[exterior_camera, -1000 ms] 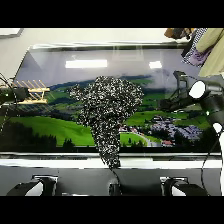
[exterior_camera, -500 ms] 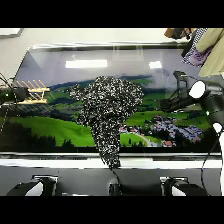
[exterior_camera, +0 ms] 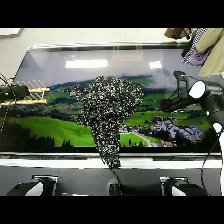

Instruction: Fold the clothes and pants, and hang the long-sleeved shirts on hangers.

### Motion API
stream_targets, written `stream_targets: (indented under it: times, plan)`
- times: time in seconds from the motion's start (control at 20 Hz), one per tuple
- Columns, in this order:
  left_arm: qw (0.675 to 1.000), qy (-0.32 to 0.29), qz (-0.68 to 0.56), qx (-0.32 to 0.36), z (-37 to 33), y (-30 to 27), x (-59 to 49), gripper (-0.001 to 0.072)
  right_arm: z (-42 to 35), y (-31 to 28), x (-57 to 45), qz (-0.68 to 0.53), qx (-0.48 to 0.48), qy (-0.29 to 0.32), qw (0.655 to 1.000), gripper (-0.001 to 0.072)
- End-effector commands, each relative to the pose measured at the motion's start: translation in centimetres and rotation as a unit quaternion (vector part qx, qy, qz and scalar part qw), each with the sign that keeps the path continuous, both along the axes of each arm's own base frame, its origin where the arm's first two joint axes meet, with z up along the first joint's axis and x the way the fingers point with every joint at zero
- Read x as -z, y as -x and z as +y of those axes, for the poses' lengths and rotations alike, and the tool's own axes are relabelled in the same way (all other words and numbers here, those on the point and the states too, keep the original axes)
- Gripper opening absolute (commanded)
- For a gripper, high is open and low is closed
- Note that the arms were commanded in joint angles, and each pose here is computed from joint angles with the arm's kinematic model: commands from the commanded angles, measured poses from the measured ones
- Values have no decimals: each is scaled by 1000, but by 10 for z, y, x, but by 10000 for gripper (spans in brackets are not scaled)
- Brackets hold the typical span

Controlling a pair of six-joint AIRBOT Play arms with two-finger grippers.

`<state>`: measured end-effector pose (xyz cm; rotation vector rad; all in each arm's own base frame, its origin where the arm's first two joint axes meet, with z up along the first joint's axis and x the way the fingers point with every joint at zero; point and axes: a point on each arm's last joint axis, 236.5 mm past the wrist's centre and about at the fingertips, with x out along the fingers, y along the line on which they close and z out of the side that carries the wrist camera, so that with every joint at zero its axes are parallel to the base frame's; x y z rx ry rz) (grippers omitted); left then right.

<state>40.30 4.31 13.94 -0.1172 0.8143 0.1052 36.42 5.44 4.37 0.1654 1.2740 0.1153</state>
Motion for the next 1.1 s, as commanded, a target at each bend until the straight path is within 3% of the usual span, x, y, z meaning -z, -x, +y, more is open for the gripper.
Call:
stream_targets:
  times: [0.0,0.05,0.1,0.15,0.2,0.3,0.35,0.5,0.65,0.85,0.9,0.95,1.05]
  plan:
    - [1000,1,-4,-1,0,-2,-1,22,17,8,3,28,19,-42,999,285]
    - [1000,1,-3,-1,0,-2,0,21,29,13,8,51,20,-69,996,604]
    - [1000,1,-2,-1,0,-2,1,23,47,20,16,78,9,-107,991,684]
    - [1000,1,0,0,0,-4,3,50,70,29,24,102,-11,-156,982,687]
    - [1000,2,2,-1,1,-6,6,164,93,39,32,121,-30,-198,972,687]
    - [1000,4,15,-1,1,-9,17,636,128,65,60,149,-68,-220,962,696]
    - [1000,6,20,-2,1,-10,21,688,142,78,77,154,-89,-209,962,697]
    - [999,7,31,-2,2,-13,30,683,175,102,113,148,-90,-199,965,698]
    - [998,30,50,-23,3,-11,42,669,198,118,125,159,-65,-229,958,697]
    - [989,119,74,-52,2,-5,74,670,226,141,140,203,-59,-254,944,690]
    - [984,149,83,-50,-4,-2,87,669,233,143,142,204,-61,-261,942,667]
    - [980,174,93,-41,-12,2,99,669,239,142,144,204,-56,-266,940,600]
    - [968,225,108,-10,-38,8,119,670,239,134,142,188,-52,-270,943,85]
